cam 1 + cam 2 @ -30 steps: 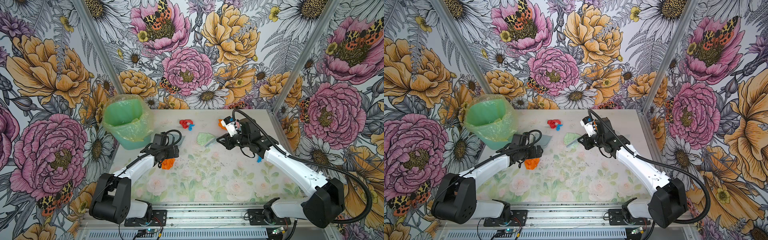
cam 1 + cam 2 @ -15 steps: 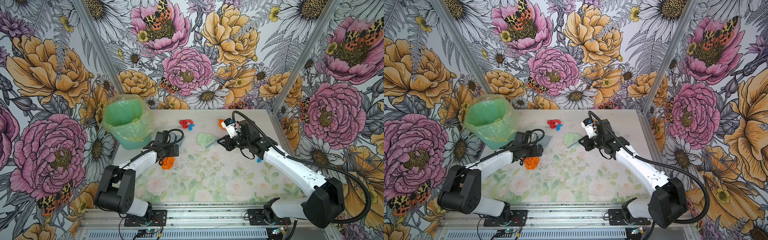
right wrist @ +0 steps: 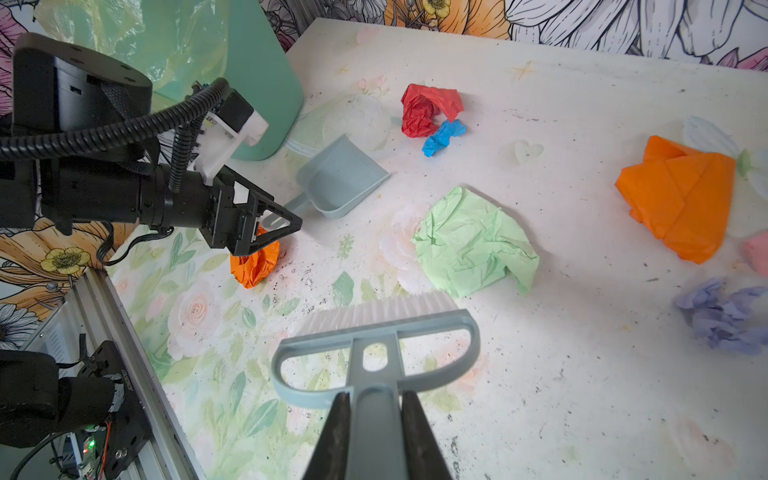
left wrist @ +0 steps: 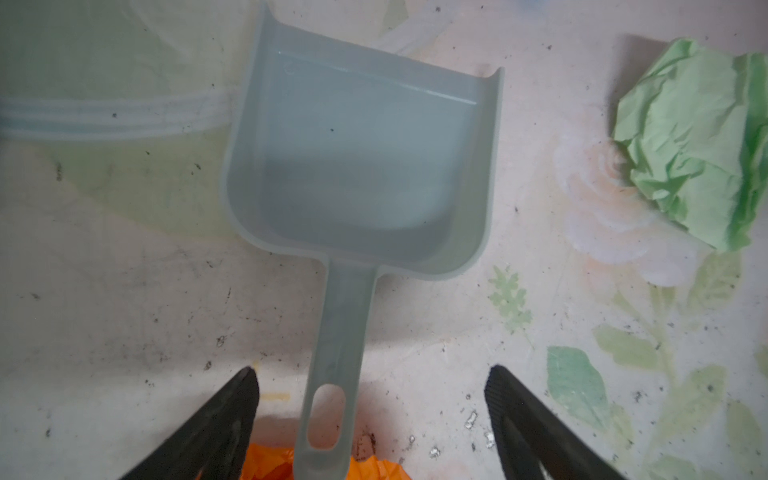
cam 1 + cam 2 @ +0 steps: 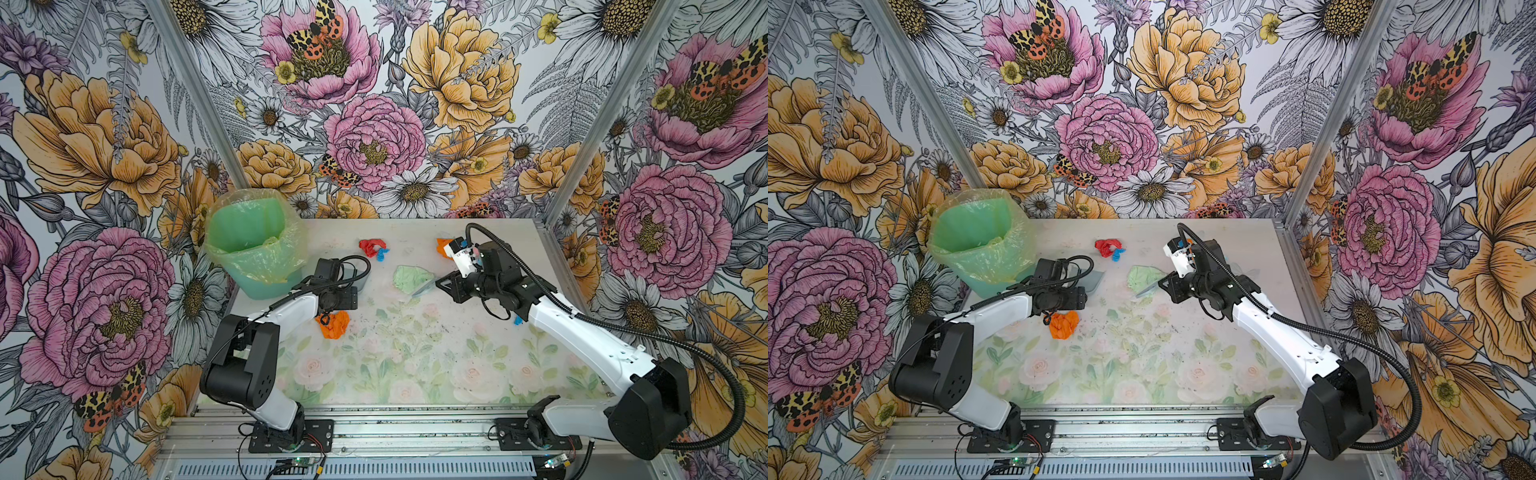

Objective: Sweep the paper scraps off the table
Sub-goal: 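Move the left gripper down toward the blue-grey dustpan handle, then close the left gripper on the dustpan handle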

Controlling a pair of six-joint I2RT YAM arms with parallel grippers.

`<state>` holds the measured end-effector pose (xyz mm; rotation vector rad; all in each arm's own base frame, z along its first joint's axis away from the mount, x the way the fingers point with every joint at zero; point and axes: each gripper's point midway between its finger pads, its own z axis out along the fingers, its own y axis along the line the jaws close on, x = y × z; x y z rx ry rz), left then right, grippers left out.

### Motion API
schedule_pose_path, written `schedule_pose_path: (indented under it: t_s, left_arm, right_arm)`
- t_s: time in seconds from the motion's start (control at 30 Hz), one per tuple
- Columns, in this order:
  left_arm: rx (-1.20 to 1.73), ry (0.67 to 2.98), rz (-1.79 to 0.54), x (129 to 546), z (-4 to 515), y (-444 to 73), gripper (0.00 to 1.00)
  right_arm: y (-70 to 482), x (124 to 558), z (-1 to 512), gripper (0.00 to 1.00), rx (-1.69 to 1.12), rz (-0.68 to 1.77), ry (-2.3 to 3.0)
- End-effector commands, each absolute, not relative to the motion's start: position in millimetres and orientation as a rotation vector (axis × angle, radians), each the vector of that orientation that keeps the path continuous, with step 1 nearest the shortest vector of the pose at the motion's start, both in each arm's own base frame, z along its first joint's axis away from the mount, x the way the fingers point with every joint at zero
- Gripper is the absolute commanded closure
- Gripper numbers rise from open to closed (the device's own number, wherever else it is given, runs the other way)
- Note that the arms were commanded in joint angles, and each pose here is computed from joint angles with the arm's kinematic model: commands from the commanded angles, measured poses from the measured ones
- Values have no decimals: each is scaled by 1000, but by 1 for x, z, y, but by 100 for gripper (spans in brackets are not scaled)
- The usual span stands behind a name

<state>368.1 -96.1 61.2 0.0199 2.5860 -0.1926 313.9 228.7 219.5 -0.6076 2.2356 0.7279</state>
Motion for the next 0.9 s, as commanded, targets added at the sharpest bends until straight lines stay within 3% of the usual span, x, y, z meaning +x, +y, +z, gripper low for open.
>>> schedule_pose_path:
  t_s: [0.0, 0.87]
  left_arm:
    - [26, 2594, -163, 374, 64, -92, 14]
    - [84, 2709, -162, 387, 42, -100, 24]
  right_arm:
    - [231, 317, 232, 100, -598, 723, 2185]
    - [232, 320, 230, 100, -608, 716, 2185]
